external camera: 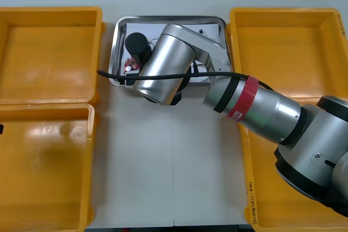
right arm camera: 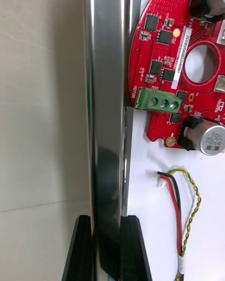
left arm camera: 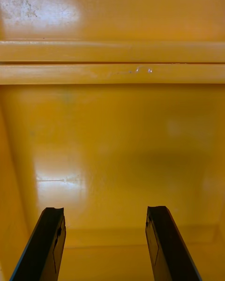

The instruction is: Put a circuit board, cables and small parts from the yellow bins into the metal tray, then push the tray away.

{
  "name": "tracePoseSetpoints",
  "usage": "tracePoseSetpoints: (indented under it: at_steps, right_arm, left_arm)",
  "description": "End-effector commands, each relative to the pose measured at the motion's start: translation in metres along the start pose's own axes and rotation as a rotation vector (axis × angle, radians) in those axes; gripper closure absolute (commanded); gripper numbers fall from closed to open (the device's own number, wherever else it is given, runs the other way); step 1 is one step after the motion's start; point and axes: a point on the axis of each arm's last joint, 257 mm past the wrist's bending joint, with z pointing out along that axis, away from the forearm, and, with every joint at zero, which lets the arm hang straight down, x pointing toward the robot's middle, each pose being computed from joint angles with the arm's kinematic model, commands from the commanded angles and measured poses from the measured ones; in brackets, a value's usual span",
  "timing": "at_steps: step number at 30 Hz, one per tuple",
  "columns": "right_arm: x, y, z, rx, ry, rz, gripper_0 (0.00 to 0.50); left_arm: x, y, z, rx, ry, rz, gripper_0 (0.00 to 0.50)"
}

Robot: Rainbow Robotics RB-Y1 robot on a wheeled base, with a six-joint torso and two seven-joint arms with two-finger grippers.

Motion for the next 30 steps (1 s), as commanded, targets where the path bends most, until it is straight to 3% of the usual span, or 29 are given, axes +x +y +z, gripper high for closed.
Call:
tracePoseSetpoints:
  at_steps: [1, 30]
  right_arm:
    - [-0.031, -0.045, -0.031, 0.077, -0.07, -0.022, 0.5]
    - [-0.034, -0.106, -0.011, 0.186, -0.123, 0.022, 0.5]
  left_arm:
    - [-0.004, 0.001, -0.005, -0.007, -0.033, 0.017, 0.0]
    - [-0.004, 0.001, -0.005, -0.007, -0.033, 0.017, 0.0]
